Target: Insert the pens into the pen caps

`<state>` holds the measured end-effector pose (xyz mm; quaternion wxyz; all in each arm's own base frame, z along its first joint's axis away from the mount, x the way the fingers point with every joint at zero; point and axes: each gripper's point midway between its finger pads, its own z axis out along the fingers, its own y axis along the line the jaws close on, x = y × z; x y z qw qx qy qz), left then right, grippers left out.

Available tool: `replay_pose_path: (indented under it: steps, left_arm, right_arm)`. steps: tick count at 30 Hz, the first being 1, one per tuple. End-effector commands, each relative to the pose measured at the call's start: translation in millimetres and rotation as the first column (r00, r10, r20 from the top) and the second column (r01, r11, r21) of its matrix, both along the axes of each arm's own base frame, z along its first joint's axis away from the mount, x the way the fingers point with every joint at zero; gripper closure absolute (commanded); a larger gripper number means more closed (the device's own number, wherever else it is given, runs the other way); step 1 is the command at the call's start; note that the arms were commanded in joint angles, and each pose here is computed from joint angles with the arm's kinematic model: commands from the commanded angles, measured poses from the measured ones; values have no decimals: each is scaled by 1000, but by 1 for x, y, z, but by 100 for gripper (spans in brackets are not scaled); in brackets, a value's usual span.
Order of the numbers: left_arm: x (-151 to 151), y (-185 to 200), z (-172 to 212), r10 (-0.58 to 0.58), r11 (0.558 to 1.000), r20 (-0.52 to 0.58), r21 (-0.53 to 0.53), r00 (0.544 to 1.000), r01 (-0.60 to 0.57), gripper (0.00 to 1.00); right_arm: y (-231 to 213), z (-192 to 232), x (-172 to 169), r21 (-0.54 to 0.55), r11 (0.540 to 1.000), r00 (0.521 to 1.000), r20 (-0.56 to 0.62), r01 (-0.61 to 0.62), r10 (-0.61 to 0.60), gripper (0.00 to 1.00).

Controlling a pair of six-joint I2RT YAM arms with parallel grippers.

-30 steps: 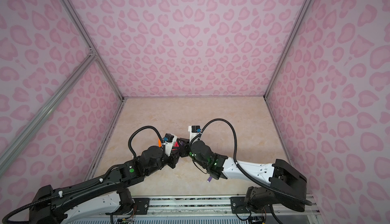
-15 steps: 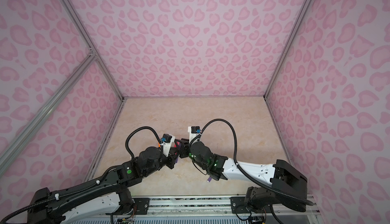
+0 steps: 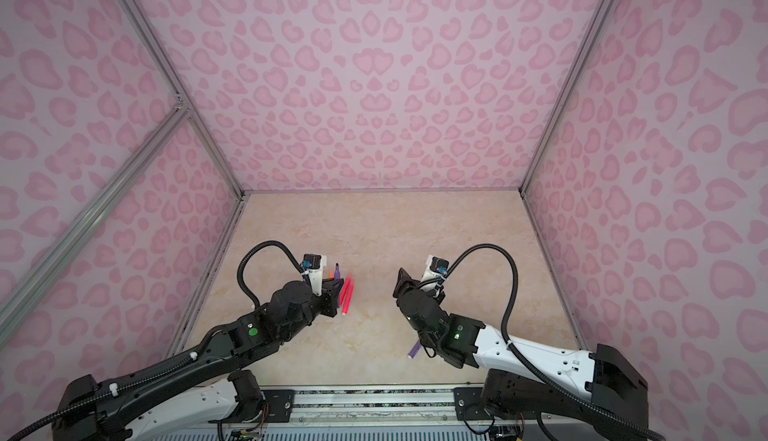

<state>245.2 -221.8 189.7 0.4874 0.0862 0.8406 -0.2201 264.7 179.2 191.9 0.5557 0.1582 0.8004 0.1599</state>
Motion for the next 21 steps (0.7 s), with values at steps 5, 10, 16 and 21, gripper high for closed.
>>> replay_pose_path:
  steps: [5, 10, 16, 21]
  left_arm:
    - [4, -12, -1, -29, 999, -15, 13, 999, 30, 97]
    - [1, -22, -1, -78, 997, -25, 6, 997, 78, 97]
    - [0, -24, -1, -93, 996, -29, 3, 995, 94, 97]
    - [-1, -27, -1, -104, 995, -34, 0, 994, 104, 97]
  right_arm:
    - [-51, -36, 0, -194, 979, 963, -248, 58, -106, 35]
    - [-36, -62, -13, -176, 982, 935, -354, -71, 4, 45]
    - [-39, -99, -21, -231, 968, 896, -443, -97, -16, 50]
    - [-36, -124, -22, -282, 951, 859, -510, -123, -40, 53]
